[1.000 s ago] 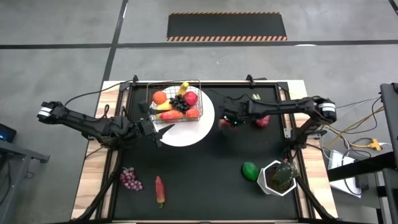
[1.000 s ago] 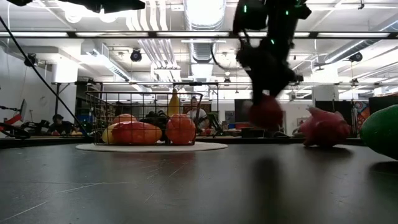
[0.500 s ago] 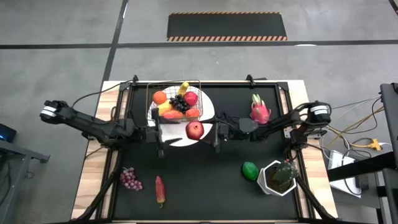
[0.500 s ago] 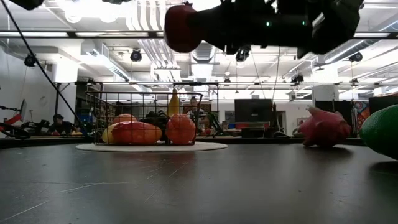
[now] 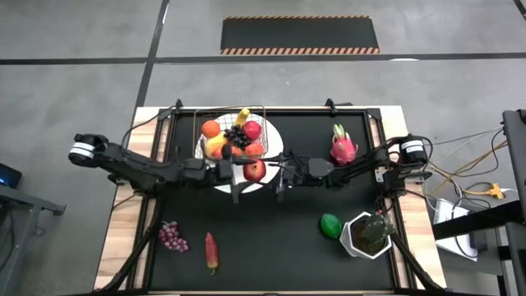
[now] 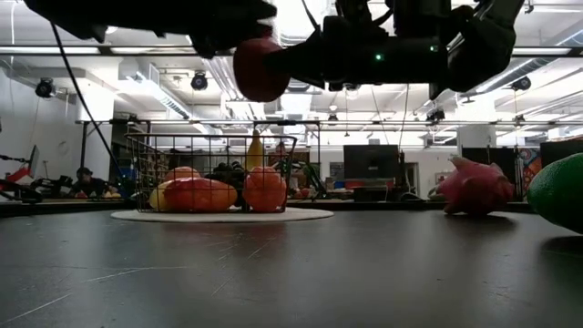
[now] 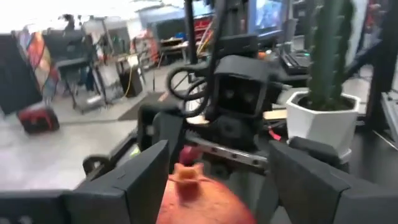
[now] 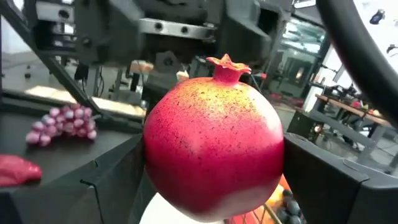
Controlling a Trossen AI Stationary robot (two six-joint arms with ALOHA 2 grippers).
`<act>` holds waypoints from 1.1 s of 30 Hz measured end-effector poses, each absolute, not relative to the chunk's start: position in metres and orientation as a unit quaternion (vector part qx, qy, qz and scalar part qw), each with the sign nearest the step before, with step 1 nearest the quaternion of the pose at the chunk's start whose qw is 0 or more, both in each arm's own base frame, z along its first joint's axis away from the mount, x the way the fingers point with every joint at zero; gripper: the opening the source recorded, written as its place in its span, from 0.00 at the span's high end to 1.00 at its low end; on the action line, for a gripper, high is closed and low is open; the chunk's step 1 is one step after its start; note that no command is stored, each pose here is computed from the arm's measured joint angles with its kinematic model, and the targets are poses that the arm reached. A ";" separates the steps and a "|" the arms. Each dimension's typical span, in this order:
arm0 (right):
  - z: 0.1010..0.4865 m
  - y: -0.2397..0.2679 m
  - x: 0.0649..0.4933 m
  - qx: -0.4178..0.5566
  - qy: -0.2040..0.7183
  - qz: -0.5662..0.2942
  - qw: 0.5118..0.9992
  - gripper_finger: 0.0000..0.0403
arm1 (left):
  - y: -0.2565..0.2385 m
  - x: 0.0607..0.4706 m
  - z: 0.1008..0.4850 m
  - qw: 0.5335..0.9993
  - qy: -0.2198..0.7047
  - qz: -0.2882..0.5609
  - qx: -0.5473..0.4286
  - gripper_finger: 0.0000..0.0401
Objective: Build produce basket
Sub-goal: Put the pomegranate into the wire basket
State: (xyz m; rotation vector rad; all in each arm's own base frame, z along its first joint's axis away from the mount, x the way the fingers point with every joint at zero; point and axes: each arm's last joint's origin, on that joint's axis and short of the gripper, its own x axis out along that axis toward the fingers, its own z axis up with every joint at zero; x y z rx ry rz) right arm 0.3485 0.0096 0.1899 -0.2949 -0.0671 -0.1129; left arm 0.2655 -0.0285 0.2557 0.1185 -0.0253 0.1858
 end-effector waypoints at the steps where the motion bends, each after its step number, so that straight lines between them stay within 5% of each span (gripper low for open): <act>1: 0.189 0.009 0.348 -0.148 -0.030 -0.055 0.987 0.18 | -0.026 0.267 0.254 0.994 -0.011 0.098 0.048 0.38; 10: 0.186 0.009 0.349 -0.148 -0.012 -0.064 0.987 0.18 | -0.015 0.274 0.245 0.992 0.007 0.120 0.029 0.55; 20: 0.185 0.009 0.349 -0.146 -0.007 -0.066 0.987 0.16 | -0.015 0.273 0.243 0.992 0.007 0.120 0.029 0.96; 33: 0.186 0.008 0.349 -0.125 -0.002 -0.075 0.989 0.09 | -0.015 0.272 0.237 0.992 0.020 0.119 0.034 0.99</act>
